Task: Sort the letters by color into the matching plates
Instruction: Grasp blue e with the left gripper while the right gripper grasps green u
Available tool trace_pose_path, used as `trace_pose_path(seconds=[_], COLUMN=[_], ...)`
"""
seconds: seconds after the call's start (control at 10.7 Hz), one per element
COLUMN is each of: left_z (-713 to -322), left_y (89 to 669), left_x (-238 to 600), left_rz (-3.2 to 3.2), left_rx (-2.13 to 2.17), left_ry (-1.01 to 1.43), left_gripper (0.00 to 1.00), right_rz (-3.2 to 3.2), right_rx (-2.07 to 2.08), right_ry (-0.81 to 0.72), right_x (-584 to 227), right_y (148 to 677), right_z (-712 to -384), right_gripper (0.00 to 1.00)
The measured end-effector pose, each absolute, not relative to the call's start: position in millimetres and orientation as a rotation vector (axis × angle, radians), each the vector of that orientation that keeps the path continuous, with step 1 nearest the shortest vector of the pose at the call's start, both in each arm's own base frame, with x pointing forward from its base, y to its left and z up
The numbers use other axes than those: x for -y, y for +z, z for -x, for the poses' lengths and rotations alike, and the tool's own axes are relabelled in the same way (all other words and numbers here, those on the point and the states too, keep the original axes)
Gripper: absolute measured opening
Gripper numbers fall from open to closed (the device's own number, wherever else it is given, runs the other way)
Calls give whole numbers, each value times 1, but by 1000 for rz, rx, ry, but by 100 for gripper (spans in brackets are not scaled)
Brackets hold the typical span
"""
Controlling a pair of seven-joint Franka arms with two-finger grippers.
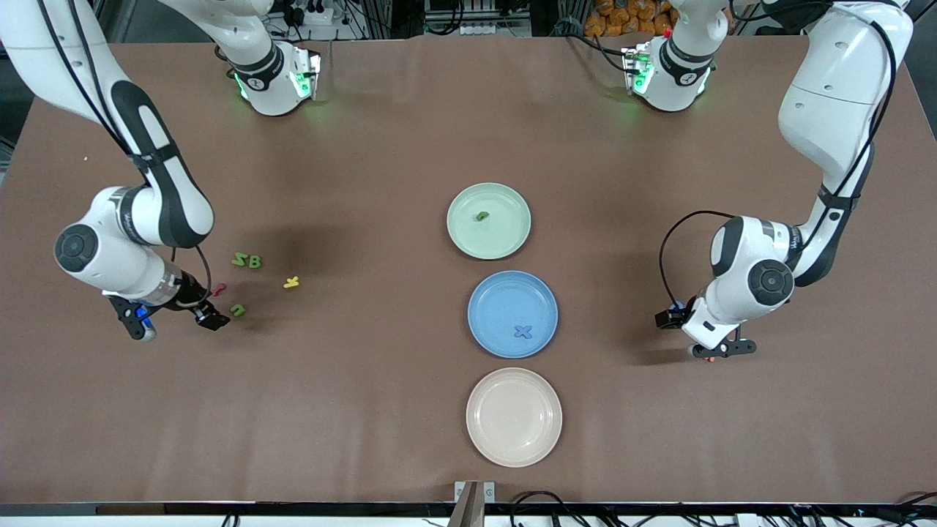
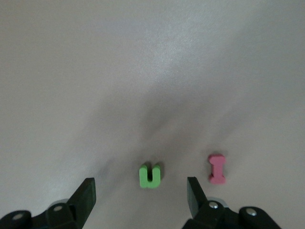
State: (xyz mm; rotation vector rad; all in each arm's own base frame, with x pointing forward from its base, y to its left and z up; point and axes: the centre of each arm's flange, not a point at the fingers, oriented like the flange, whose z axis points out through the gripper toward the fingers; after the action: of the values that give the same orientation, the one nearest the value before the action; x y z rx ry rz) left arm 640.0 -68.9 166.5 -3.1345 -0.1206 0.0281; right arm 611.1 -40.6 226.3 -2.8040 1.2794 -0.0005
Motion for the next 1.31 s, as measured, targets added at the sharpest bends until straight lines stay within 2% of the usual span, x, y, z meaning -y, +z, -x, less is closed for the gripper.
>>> trace_pose_path(seconds=[0.19,0.28,0.56,0.65,0.84,1.03,1.31], left_z=[-640,-639,-639,-640,-641,-642,-642], left_y=[166,166,166,167,171,175,178], left_x=[70,70,70,71,71,72,74], left_rz=[3132,3131,3130,3131,3128,3120,3112], left_rx=[168,193,210,214,254,339,393], left_ry=[31,31,33,32,19,14,12], left_gripper=[100,100,100,96,67,46,42], right_rz=[2793,2796,2850,2868,2880,2887,2892], right_rx=[-1297,-1296,-1241,-1230,-1228,-1226,-1223], right_ry=[-4,4,-2,3,21,30,42], right_x=[32,25,18,19,21,21,20], right_y=[200,192,190,190,189,188,186], right_z=[-614,-615,-617,-617,-616,-615,-612], right_gripper=[84,79,75,74,73,71,67])
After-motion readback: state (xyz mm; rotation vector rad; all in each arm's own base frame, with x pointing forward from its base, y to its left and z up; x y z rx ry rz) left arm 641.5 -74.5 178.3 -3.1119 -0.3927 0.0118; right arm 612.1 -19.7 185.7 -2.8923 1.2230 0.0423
